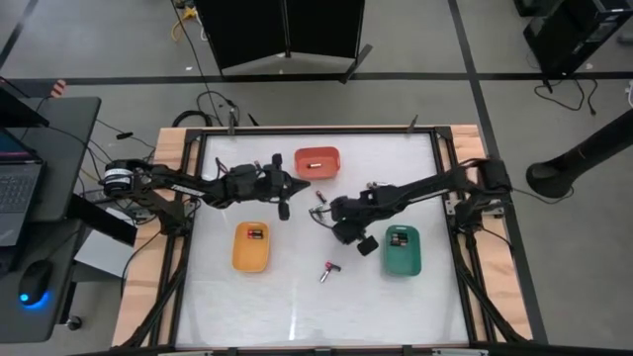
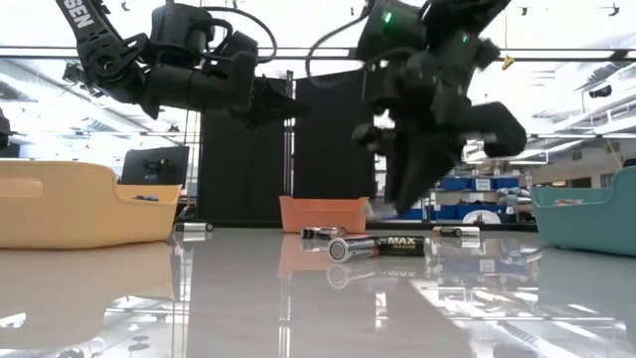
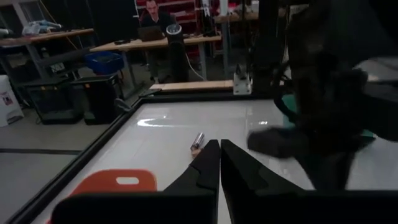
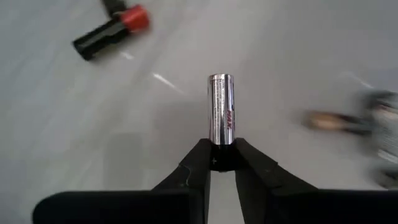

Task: Sort batteries
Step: Put the silver battery into the orange bin

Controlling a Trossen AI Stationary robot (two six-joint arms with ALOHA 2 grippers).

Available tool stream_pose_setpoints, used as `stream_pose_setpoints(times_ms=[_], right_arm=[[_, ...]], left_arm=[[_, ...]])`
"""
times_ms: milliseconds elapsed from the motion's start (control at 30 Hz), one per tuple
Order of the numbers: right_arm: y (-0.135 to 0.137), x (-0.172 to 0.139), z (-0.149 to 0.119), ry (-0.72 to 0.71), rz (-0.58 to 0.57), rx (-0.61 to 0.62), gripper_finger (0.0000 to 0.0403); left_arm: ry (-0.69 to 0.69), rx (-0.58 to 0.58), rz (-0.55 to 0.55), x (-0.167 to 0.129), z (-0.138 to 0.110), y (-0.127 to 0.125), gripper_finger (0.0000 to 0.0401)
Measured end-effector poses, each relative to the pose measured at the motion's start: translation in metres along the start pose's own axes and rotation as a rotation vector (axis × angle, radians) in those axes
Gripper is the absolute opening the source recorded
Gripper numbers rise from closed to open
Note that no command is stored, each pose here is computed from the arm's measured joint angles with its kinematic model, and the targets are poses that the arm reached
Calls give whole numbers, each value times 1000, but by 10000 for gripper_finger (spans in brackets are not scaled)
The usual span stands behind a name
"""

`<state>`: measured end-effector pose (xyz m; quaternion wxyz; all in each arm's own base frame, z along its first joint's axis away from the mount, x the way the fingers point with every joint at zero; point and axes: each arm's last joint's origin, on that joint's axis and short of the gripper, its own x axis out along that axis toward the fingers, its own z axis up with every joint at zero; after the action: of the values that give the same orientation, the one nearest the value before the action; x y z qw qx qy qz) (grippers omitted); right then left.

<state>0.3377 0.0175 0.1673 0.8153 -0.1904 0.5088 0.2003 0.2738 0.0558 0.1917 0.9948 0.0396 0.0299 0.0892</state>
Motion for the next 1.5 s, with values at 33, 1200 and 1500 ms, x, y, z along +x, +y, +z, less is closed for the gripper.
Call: stream_pose_setpoints(times_ms=[33, 1200, 1500], right_arm=[[-2, -8, -1, 2, -30, 11, 60], [-225, 0, -87, 177, -202, 411, 60], [-225, 3, -88, 175, -209, 462, 116]], left_arm=[[-9, -9, 1, 0, 1, 0, 23], [-97, 23, 0, 0, 9, 1, 23], [-94, 22, 0, 0, 9, 0, 23]])
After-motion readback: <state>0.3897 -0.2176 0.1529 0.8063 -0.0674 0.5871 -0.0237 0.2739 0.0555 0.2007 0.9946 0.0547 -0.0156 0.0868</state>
